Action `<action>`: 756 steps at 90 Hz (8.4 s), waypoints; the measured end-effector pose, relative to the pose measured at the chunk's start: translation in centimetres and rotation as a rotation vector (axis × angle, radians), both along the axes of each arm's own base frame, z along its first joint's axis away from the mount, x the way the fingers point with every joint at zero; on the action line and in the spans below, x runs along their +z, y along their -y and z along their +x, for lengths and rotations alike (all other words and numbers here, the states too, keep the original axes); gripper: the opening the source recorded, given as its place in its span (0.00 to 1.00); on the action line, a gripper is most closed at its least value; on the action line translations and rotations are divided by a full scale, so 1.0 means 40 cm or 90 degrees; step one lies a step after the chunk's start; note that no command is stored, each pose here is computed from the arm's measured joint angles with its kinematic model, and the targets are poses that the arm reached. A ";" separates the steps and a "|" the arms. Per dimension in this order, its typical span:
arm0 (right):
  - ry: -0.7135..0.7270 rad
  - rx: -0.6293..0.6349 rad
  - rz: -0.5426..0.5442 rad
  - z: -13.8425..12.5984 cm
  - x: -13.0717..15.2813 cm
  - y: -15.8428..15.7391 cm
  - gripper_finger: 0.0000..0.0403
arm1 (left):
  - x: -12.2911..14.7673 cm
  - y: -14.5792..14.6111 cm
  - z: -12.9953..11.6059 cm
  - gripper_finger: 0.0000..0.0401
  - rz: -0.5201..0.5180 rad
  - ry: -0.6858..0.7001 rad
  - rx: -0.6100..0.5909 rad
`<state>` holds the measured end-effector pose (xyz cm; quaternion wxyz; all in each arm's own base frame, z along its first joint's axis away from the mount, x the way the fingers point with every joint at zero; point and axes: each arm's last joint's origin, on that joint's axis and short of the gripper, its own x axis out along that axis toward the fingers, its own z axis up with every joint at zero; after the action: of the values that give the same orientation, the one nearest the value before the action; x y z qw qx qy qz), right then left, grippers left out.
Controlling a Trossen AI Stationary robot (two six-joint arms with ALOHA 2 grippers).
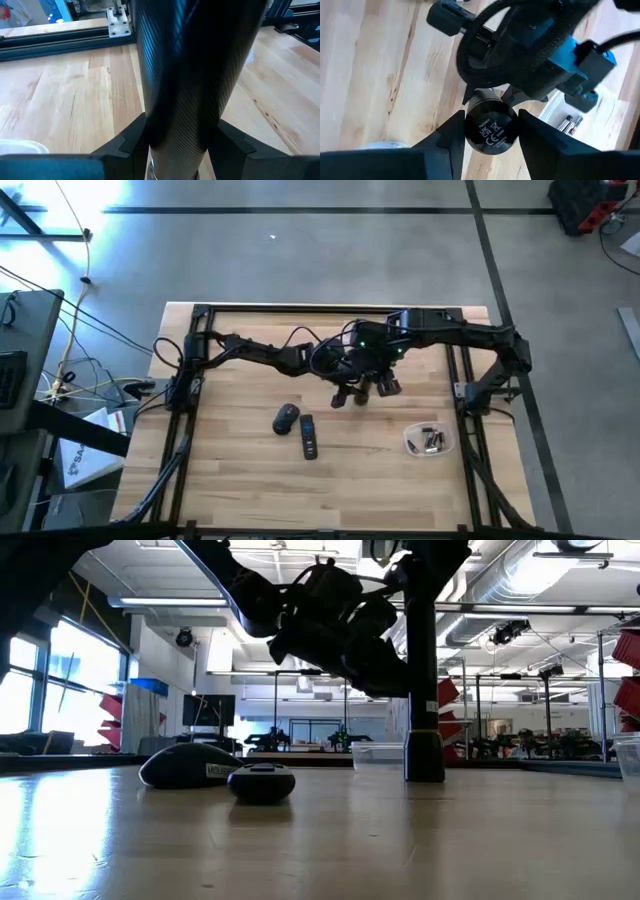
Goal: Insert battery
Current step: Close the flashlight using its cover
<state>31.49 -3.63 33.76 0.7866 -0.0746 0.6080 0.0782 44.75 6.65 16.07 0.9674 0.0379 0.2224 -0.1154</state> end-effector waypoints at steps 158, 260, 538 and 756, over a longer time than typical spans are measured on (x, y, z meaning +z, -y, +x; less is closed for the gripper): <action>0.000 0.070 -0.029 -0.022 -0.006 0.025 0.58 | -0.001 -0.013 -0.001 0.35 -0.002 -0.007 0.039; 0.021 -0.281 -0.009 -0.015 -0.008 0.038 0.31 | 0.001 -0.037 -0.003 0.35 -0.001 -0.003 0.088; 0.056 -0.554 0.158 -0.009 -0.008 0.109 0.35 | 0.006 -0.064 -0.007 0.35 -0.003 0.008 0.097; 0.091 -0.167 -0.050 -0.121 0.093 0.035 0.32 | 0.010 -0.059 -0.002 0.35 0.009 0.031 0.094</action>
<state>26.65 -5.02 37.48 0.8280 -0.0307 0.5572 -0.0546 44.68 9.02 16.46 0.9780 0.0313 0.2021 -0.0410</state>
